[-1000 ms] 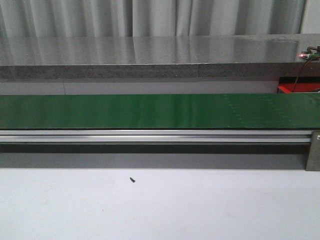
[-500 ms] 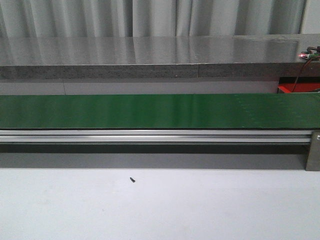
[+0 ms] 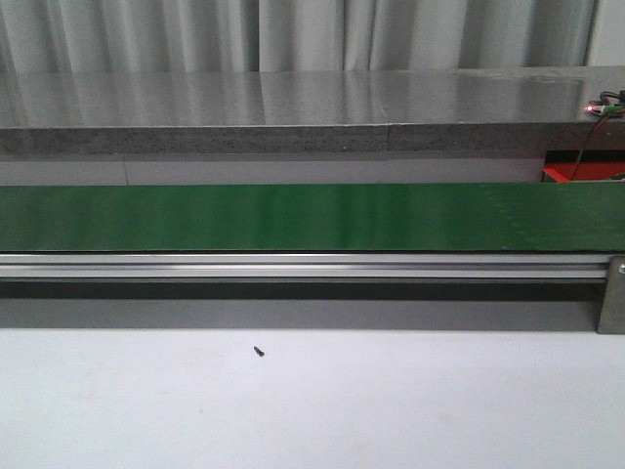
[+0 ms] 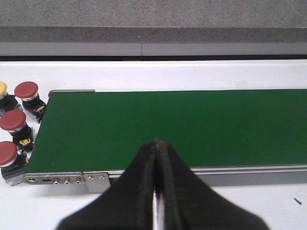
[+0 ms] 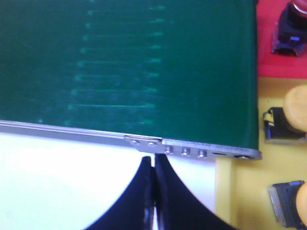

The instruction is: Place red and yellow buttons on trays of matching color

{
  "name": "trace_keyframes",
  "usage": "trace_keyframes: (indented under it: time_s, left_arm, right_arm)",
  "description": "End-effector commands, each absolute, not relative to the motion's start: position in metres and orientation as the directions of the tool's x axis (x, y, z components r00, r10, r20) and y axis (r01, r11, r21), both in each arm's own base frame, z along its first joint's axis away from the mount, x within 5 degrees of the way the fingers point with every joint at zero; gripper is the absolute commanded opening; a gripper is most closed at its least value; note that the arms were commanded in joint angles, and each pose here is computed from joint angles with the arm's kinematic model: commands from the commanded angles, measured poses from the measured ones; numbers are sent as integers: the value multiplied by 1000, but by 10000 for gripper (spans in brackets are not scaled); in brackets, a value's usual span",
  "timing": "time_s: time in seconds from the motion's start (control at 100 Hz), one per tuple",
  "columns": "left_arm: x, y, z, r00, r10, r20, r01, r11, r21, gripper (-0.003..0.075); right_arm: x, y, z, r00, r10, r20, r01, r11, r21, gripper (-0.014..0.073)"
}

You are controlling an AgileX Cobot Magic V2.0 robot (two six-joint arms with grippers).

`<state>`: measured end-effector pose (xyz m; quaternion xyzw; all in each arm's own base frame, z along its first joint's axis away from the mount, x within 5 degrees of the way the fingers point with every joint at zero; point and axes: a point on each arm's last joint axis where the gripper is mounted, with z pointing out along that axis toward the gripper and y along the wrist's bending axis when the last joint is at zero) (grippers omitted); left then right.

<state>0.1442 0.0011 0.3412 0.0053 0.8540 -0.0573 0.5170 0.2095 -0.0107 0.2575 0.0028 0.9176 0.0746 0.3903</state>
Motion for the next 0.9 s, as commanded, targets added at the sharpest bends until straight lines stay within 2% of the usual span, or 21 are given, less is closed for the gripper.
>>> trace_keyframes:
  time_s: [0.0, 0.23, 0.65, 0.89]
  left_arm:
    - [146, 1, 356, -383, -74, -921, 58, 993, -104, -20]
    - [147, 3, 359, -349, -77, -934, 45, 994, -99, -20]
    - [161, 6, 359, -367, -97, -925, 27, 993, -115, -20]
    - [191, 41, 368, -383, -182, -906, -132, 981, -141, -1]
  right_arm:
    - [207, -4, 279, -617, 42, -786, -84, 989, 119, -113]
    - [192, 13, 293, -560, -11, -829, -173, 979, 104, -113]
    - [147, 14, 287, -403, -7, -915, -150, 987, 58, -113]
    - [145, 13, 290, -384, -6, -923, -146, 988, 54, -113]
